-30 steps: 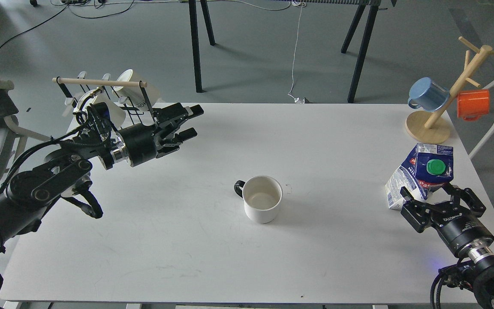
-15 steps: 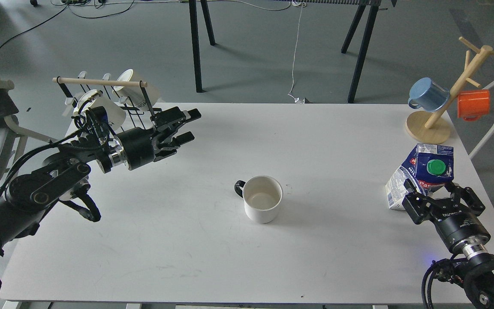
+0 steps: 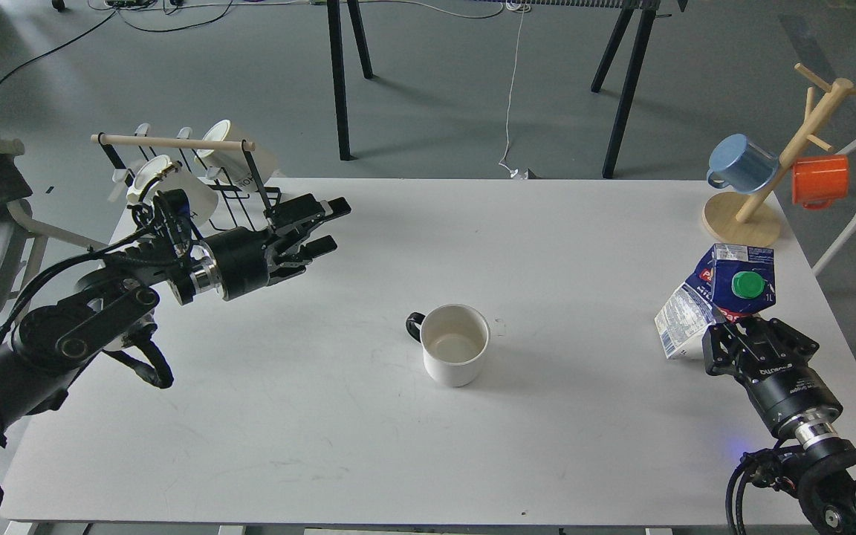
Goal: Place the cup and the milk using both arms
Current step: 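Grasp the milk carton with the right gripper and move it toward the mug, then set the milk carton down beside the white mug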
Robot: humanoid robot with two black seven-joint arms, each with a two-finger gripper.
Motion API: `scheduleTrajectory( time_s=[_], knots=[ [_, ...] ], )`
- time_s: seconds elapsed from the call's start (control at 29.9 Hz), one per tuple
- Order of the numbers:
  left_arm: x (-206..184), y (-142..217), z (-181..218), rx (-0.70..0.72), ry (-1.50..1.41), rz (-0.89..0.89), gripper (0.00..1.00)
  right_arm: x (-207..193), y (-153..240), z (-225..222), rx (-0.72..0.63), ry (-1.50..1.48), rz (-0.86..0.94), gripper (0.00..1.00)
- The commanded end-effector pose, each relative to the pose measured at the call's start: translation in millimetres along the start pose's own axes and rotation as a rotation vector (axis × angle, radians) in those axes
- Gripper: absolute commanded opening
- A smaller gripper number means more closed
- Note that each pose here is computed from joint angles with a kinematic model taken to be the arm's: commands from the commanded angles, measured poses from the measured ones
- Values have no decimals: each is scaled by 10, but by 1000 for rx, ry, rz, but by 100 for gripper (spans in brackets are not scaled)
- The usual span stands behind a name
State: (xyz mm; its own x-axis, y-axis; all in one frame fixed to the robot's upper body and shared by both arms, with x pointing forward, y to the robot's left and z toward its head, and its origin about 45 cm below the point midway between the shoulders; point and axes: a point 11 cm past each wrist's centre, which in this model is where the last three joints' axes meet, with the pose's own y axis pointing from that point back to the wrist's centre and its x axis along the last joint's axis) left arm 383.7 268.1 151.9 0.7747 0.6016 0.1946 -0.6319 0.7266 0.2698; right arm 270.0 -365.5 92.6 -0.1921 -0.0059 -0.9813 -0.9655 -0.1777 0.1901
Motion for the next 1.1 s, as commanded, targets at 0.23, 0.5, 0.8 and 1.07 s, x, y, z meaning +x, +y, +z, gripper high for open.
scheduleTrajectory(
  time_s=[0.23,0.5,0.8,1.07],
  knots=[
    [-21,-23,-6,-1,1,-2,94,-269,-113,652,-177,-4,-102,19],
    [27,20,-59,18,1,13,94,-44,-122,1512,-332,-38,-101,20],
    [35,28,-63,20,0,15,94,11,-91,1660,-360,-32,-97,22],
    [21,20,-67,19,3,13,94,51,-105,1656,-356,-26,-86,25]
  ],
)
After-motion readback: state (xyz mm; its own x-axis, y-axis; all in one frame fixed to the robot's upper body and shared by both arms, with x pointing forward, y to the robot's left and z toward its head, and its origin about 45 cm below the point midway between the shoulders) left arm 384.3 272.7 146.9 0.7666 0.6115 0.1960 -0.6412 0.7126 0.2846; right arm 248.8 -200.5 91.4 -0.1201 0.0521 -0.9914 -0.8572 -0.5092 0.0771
